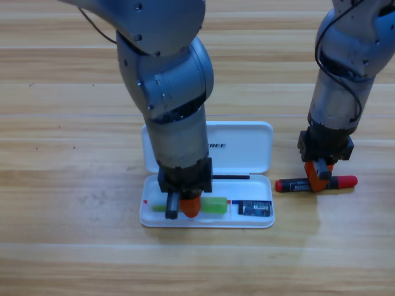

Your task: Clean up eraser and pencils

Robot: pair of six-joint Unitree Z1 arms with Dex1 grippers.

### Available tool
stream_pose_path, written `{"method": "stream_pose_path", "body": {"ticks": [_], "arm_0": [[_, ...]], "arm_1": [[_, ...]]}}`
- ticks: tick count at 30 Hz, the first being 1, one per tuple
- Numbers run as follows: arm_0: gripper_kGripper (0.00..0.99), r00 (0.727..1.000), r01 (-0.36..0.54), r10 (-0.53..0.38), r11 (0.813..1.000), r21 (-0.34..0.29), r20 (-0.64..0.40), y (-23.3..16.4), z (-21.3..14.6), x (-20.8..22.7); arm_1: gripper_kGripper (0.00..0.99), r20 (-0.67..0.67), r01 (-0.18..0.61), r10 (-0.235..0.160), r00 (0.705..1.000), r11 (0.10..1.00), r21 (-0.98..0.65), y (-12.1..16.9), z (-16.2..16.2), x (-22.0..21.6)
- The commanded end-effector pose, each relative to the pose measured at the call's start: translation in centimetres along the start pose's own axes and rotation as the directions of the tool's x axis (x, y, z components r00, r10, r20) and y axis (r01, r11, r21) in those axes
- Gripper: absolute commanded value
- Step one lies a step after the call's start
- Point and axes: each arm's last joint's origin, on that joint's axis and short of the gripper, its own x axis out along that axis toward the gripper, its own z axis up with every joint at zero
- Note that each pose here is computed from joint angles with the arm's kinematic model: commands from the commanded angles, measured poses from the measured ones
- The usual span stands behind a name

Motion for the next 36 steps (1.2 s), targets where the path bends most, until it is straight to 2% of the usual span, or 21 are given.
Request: {"method": "stream_pose_path", "body": {"ticks": [1, 5, 10, 11, 13, 14, 16, 24, 29, 33, 36], "arm_0": [[0.000, 0.999, 0.024, -0.023, 1.000, 0.015, -0.049, -0.6, 0.8, 2.2], [0.000, 0.999, 0.022, -0.021, 1.000, 0.015, -0.049, -0.6, 0.8, 2.2], [0.021, 0.999, 0.011, -0.011, 1.000, 0.015, -0.053, -0.6, 0.8, 2.0], [0.183, 0.998, 0.012, -0.011, 1.000, 0.014, -0.056, -0.6, 0.7, 2.0], [0.598, 0.998, 0.008, -0.007, 1.000, 0.012, -0.066, -0.6, 0.6, 2.0], [0.752, 0.998, 0.008, -0.007, 1.000, 0.008, -0.069, -0.6, 0.5, 2.0], [0.874, 0.997, 0.005, -0.004, 1.000, 0.005, -0.073, -0.6, 0.5, 2.0], [0.985, 0.998, -0.006, 0.006, 1.000, 0.001, -0.064, -0.7, 0.3, 0.8], [0.990, 0.999, -0.040, 0.040, 0.999, -0.006, -0.019, -1.1, -1.0, -3.7], [0.990, 0.993, -0.100, 0.103, 0.993, -0.057, 0.056, -1.6, -4.9, -9.6], [0.990, 0.987, -0.122, 0.135, 0.983, -0.137, 0.089, -1.7, -9.4, -12.5]], "arm_1": [[0.000, -0.001, -0.032, 0.033, 0.999, 0.997, 0.077, 1.9, -1.5, -2.3], [0.000, 0.023, -0.002, -0.001, 1.000, 0.995, 0.095, 3.5, -1.7, -5.4], [0.000, 0.028, 0.000, -0.002, 1.000, 0.996, 0.094, 4.2, -1.7, -6.2], [0.000, 0.030, 0.000, -0.003, 1.000, 0.996, 0.092, 4.2, -1.7, -6.2], [0.000, 0.030, -0.006, 0.003, 1.000, 0.996, 0.092, 4.3, -1.6, -6.1], [0.000, 0.032, -0.006, 0.003, 0.999, 0.996, 0.093, 4.3, -1.5, -6.1], [0.000, 0.033, -0.007, 0.004, 0.999, 0.995, 0.096, 4.3, -1.5, -6.1], [0.000, 0.055, 0.004, -0.008, 0.998, 0.998, 0.070, 5.4, 0.7, -7.0], [0.000, 0.063, 0.007, -0.009, 0.998, 0.999, 0.036, 5.8, 4.6, -7.0], [0.000, 0.063, 0.004, -0.004, 0.998, 1.000, 0.011, 5.5, 8.5, -6.2], [0.000, 0.067, 0.006, -0.006, 0.998, 1.000, 0.000, 5.2, 11.0, -5.5]]}}
